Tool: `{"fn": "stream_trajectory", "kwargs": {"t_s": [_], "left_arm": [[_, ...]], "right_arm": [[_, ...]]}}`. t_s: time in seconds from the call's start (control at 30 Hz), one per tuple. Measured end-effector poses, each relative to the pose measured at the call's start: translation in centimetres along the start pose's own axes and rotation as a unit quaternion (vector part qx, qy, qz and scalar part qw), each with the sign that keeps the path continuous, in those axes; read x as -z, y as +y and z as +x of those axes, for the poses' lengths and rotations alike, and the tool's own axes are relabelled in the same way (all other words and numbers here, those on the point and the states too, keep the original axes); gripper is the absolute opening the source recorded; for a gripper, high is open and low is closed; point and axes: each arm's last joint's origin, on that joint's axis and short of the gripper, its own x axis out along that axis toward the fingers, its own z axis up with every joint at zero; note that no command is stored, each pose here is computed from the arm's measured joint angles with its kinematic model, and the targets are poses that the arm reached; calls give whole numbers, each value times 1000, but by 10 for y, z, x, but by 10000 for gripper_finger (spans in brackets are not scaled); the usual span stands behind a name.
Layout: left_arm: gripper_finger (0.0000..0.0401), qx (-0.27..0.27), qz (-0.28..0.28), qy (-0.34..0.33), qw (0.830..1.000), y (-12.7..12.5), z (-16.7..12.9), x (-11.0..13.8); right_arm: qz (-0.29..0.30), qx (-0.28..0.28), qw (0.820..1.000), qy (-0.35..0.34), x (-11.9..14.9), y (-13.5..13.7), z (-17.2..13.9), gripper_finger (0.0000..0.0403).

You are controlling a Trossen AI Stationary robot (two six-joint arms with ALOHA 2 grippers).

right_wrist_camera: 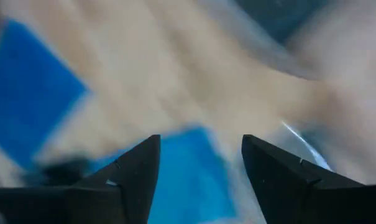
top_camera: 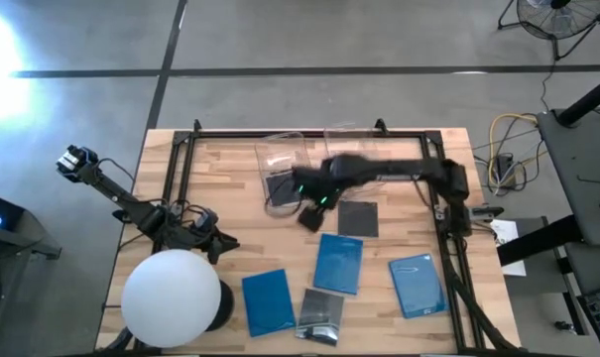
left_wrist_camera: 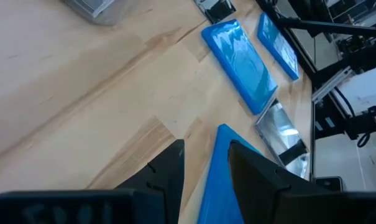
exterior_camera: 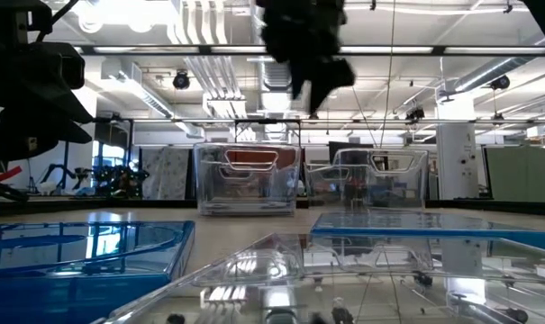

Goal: Pick & place jewel cases by type
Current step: Put the blue cd case into the right transparent bin

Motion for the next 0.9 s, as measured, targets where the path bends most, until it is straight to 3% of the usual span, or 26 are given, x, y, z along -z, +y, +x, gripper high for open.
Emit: {"fn": "stream_trajectory", "kwargs": {"t_s": [0.1, 0.3, 0.47, 0.57, 0.67, 0.9], "left_arm": [[106, 0, 1, 0, 1000, 0, 0, 0], [106, 1, -7, 1, 1000, 0, 0, 0], [106, 2, -18, 4, 1000, 0, 0, 0], [106, 2, -20, 5, 1000, 0, 0, 0], [106, 2, -20, 5, 1000, 0, 0, 0], [106, 2, -21, 3, 1000, 0, 0, 0]], "right_arm": [[52, -51, 997, -10, -11, 11, 39, 204], [132, -46, 988, -67, -50, -2, 91, 173], [123, -42, 982, -137, -87, -6, 88, 153], [73, -88, 983, -144, -97, 3, 70, 147], [39, -100, 988, -109, -86, 14, 50, 144], [-57, -9, 997, 57, -17, 28, 24, 144]]}}
